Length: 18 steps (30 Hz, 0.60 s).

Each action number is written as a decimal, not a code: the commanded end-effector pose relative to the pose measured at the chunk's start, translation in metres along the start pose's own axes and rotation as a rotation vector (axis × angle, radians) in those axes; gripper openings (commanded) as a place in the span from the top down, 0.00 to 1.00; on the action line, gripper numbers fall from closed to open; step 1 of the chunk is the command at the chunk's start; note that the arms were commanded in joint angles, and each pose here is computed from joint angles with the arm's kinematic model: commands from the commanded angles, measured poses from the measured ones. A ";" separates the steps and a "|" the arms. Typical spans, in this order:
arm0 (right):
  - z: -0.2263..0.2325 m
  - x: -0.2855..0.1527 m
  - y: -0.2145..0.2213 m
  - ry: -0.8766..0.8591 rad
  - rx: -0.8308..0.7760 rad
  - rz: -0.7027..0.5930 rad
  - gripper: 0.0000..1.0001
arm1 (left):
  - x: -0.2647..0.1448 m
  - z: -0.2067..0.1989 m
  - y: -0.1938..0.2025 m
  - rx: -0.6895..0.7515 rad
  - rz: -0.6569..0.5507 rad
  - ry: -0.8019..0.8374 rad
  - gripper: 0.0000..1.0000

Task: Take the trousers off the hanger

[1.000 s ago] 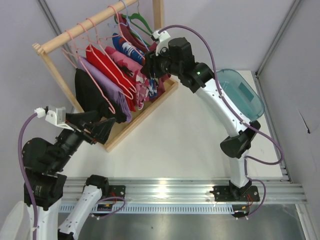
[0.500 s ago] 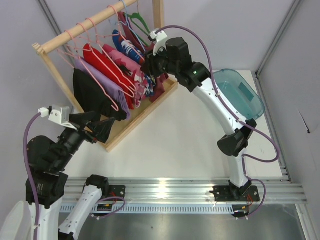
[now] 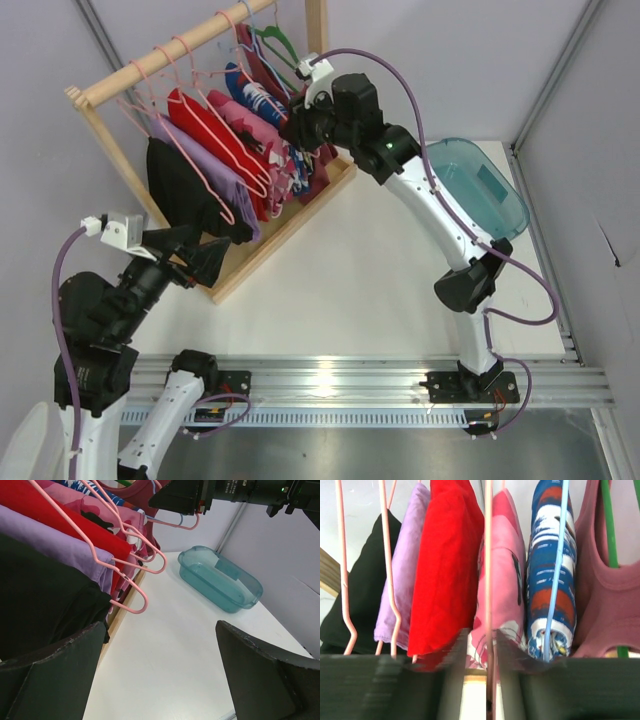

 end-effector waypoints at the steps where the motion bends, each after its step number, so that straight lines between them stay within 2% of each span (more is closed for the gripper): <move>1: 0.004 0.005 -0.021 0.015 -0.048 -0.077 0.61 | -0.002 0.002 -0.002 0.033 -0.019 -0.005 0.01; 4: 0.004 0.012 -0.018 0.018 -0.057 -0.081 0.51 | -0.003 0.004 -0.002 0.039 -0.022 -0.016 0.00; 6: 0.007 0.015 -0.019 -0.005 -0.062 -0.097 0.51 | -0.002 0.005 0.000 0.041 -0.020 -0.019 0.01; 15: 0.007 0.024 -0.014 -0.026 -0.096 -0.101 0.78 | -0.003 0.010 0.002 0.050 -0.023 -0.040 0.00; 16: 0.008 0.024 -0.015 -0.029 -0.098 -0.103 0.85 | -0.003 0.010 0.001 0.052 -0.025 -0.041 0.01; 18: 0.008 0.025 -0.014 -0.029 -0.097 -0.100 0.94 | -0.001 0.011 0.002 0.053 -0.023 -0.043 0.01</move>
Point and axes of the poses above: each gripper's point midway between its finger pads, its own x axis out along the fingers, its own z axis along the line the jaws close on, y = z × x, the point moved 2 cm from there along -x, back along the fingers, and after that the axes turned 10 degrees about -x, right-handed, at the moved point
